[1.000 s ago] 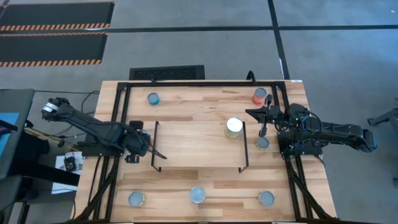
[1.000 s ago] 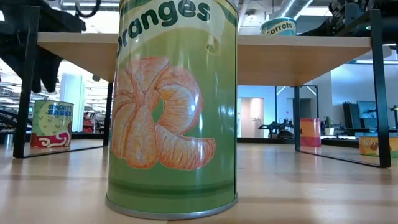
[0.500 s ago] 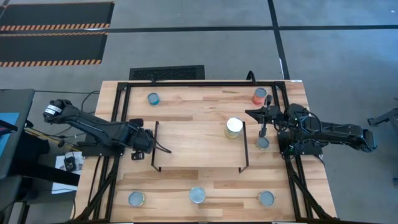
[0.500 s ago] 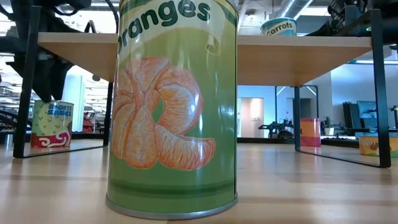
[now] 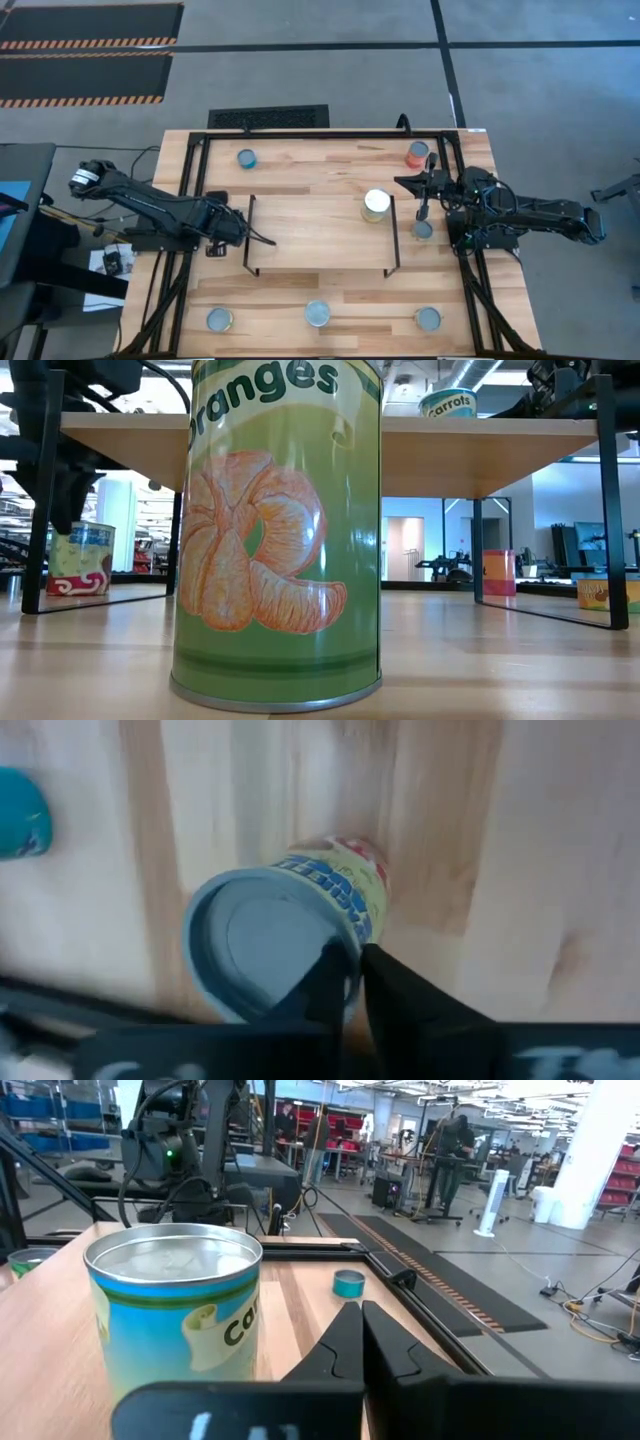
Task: Pick and place cans onto a shelf
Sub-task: Put the canned spaghetti sauce on the shelf
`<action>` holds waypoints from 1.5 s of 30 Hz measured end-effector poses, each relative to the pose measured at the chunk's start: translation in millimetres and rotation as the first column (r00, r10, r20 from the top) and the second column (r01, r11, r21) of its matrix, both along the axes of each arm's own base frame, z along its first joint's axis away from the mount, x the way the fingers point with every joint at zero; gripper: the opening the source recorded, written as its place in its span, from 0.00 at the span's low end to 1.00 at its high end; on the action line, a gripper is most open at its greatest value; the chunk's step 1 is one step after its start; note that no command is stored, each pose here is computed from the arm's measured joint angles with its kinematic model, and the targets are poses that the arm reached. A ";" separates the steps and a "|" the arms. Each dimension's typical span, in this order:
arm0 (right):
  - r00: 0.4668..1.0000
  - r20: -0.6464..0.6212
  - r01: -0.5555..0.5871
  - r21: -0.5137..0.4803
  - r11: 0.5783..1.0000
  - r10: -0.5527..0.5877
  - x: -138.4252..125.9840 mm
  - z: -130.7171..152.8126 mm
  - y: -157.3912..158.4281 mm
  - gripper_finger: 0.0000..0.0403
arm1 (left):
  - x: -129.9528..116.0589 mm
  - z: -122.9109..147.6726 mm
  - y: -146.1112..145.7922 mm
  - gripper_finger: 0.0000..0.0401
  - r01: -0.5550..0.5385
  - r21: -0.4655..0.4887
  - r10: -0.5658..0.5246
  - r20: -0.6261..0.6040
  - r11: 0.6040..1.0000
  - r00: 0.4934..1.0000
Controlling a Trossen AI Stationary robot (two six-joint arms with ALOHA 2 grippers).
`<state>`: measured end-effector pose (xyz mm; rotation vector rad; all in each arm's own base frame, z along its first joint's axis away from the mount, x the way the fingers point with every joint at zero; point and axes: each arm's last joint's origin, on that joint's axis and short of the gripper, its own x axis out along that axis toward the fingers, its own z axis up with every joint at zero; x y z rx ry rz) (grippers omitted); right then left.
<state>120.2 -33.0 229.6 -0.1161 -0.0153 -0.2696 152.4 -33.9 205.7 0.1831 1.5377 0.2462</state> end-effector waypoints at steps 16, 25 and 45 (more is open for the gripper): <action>1.000 0.001 0.000 0.008 1.000 0.000 0.0 0.0 0.0 0.02 | -23.6 158.4 30.4 0.00 -0.013 0.234 -0.090 0.423 0.972 0.902; 1.000 0.004 0.000 0.015 1.000 0.000 0.0 0.0 0.0 0.02 | 36.8 225.0 37.7 0.00 0.265 0.219 -0.344 0.583 0.939 0.736; 1.000 -0.020 -0.003 0.017 1.000 0.003 0.1 -2.2 0.1 0.02 | 225.0 173.3 37.4 0.00 0.642 0.088 -0.634 0.305 0.762 0.711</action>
